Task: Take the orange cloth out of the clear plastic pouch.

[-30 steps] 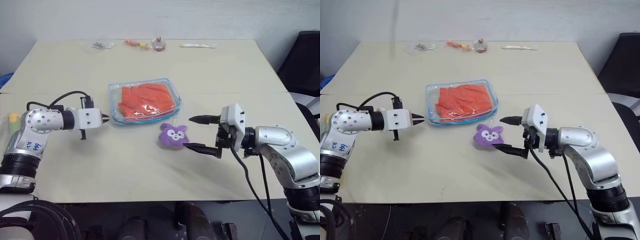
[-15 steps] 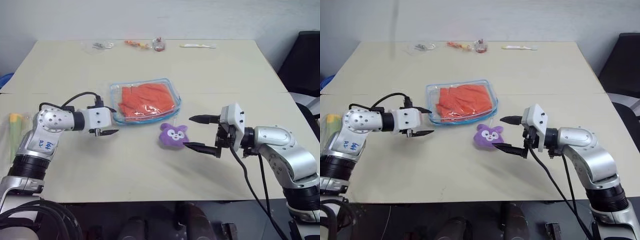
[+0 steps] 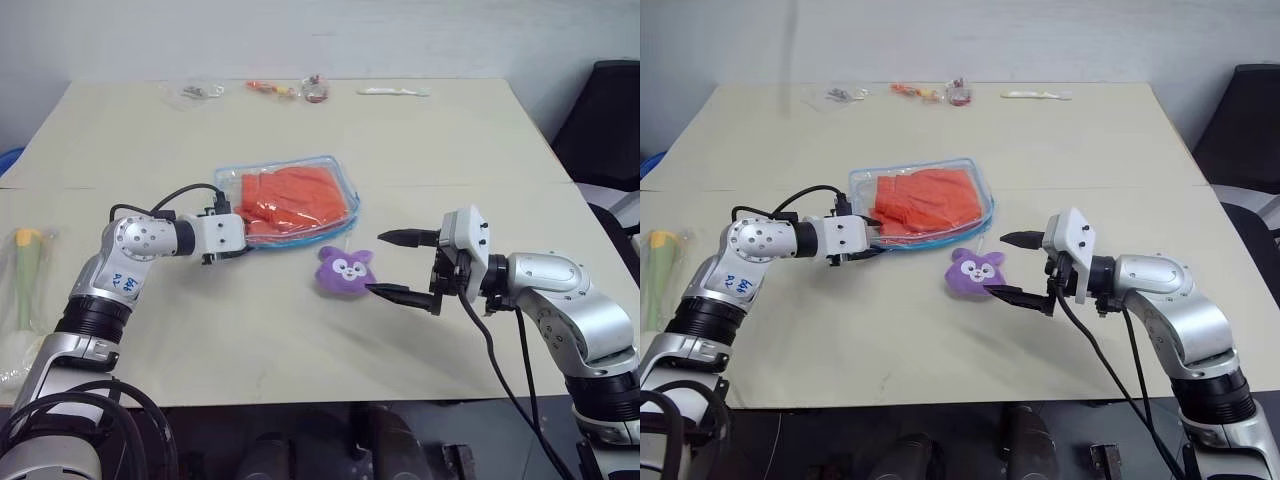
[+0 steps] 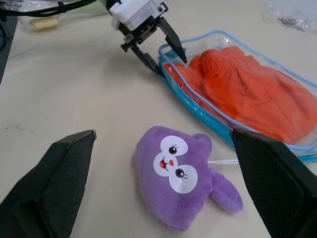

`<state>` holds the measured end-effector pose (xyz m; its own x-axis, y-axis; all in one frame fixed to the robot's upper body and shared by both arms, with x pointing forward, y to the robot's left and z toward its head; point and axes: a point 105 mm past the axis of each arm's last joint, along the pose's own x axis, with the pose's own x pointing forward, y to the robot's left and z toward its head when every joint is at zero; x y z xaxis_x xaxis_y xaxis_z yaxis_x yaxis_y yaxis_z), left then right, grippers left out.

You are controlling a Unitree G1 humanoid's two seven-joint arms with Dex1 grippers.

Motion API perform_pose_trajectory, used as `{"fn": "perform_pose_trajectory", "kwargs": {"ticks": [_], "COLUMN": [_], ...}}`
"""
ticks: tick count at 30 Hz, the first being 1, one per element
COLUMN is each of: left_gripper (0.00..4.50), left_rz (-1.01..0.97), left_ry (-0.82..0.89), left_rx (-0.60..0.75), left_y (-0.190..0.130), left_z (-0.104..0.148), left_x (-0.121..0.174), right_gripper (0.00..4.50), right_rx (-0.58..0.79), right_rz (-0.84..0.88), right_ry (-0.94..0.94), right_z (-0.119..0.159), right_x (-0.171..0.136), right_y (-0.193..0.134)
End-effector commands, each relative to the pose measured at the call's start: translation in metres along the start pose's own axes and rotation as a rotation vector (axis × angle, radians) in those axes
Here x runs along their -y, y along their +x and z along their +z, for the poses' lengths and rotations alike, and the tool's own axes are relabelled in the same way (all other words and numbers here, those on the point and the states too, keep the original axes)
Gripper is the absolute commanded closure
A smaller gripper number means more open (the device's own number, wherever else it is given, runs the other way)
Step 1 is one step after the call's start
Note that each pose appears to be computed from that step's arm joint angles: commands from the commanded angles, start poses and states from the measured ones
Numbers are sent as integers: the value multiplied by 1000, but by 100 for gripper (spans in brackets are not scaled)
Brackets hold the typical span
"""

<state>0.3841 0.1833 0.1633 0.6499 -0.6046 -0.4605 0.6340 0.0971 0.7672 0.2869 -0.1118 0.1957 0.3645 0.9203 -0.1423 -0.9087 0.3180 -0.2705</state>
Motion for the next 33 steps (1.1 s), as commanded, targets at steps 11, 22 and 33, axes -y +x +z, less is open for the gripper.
{"fn": "perform_pose_trajectory", "kwargs": {"ticks": [11, 22, 33], "left_gripper": [446, 446, 399], "left_rz": [-54, -80, -55], "left_ry": [193, 278, 229], "left_rx": [85, 102, 95], "left_y": [-41, -70, -59], "left_z": [10, 18, 14], "left_x": [13, 43, 43], "right_gripper": [0, 0, 0], "right_rx": [-9, -33, -35], "right_rz": [27, 140, 138], "right_ry": [-57, -22, -33], "right_z": [9, 8, 9], "right_x": [1, -15, -14], "right_y": [-9, -22, -19]}}
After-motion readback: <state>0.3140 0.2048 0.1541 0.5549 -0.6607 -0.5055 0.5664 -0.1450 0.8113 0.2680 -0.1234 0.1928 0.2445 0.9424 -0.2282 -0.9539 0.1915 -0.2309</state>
